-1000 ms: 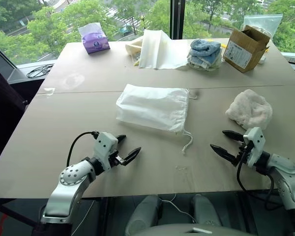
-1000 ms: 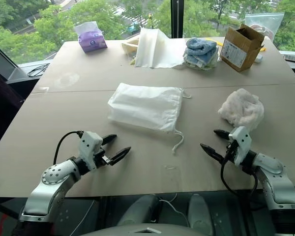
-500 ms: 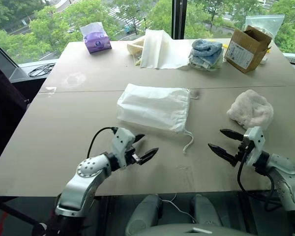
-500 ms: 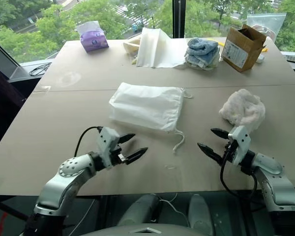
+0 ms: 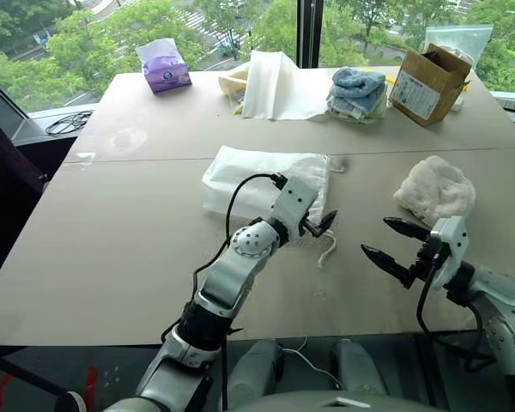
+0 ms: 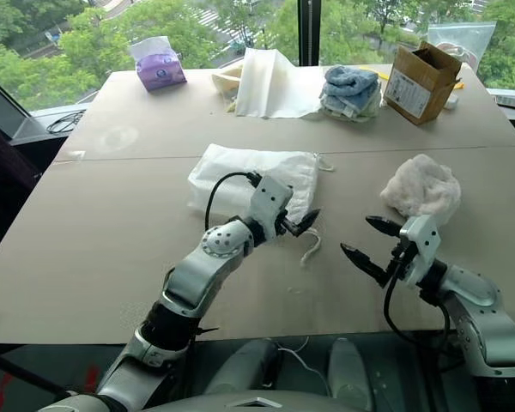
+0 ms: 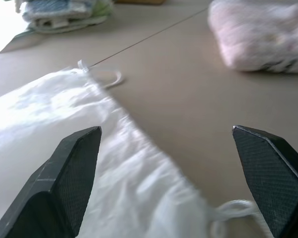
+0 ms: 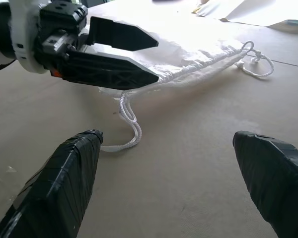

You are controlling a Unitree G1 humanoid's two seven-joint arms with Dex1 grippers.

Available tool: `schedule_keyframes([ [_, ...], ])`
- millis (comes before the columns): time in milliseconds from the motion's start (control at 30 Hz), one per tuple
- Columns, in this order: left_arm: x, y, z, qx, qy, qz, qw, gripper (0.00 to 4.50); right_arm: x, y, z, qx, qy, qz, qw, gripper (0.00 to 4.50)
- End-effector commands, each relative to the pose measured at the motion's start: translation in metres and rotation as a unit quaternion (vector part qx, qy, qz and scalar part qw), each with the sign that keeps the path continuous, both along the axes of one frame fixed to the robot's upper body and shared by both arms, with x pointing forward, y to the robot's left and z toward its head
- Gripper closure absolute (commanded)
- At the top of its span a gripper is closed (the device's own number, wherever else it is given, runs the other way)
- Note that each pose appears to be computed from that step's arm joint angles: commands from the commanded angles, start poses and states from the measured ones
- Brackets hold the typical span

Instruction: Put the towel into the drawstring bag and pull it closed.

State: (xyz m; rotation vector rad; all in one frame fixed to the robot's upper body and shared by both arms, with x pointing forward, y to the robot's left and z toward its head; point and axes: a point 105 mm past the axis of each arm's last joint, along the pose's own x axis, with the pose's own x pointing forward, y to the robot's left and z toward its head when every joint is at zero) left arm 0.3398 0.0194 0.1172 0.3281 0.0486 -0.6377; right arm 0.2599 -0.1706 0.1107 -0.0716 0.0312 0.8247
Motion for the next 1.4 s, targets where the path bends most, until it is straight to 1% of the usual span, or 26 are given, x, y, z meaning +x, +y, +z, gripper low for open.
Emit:
schedule_keyframes([
  [33,0.009,-0.011,0.015,0.052,-0.091,0.048,0.993,0.13,-0.004,-0.001,0.013,0.0,-0.027,-0.01,1.0,0.01],
  [200,0.012,-0.015,0.014,0.074,-0.112,0.062,0.989,0.13,-0.006,-0.002,0.013,-0.001,-0.026,-0.015,1.0,0.01],
  [333,0.017,-0.004,0.014,0.099,-0.13,0.088,0.983,0.13,-0.006,-0.003,0.013,-0.001,-0.027,-0.02,0.999,0.01],
  [467,0.019,0.008,0.016,0.105,-0.141,0.11,0.978,0.13,-0.005,-0.002,0.012,-0.003,-0.026,-0.02,0.999,0.01],
  [800,0.027,0.075,0.012,0.144,-0.152,0.238,0.948,0.13,-0.001,-0.001,0.01,-0.004,-0.02,-0.012,1.0,0.01],
  [933,0.032,0.08,0.015,0.141,-0.174,0.244,0.944,0.13,0.002,0.003,0.009,-0.003,-0.02,-0.005,1.0,0.01],
  [1100,0.035,0.081,0.018,0.153,-0.202,0.234,0.938,0.13,0.003,0.004,0.009,-0.003,-0.02,-0.002,1.0,0.01],
  [1200,0.037,0.085,0.011,0.155,-0.191,0.24,0.939,0.13,0.003,0.003,0.009,-0.004,-0.02,-0.003,1.0,0.01],
  [1400,0.04,0.087,0.006,0.165,-0.185,0.233,0.94,0.13,0.002,0.002,0.008,-0.004,-0.02,-0.005,1.0,0.01],
])
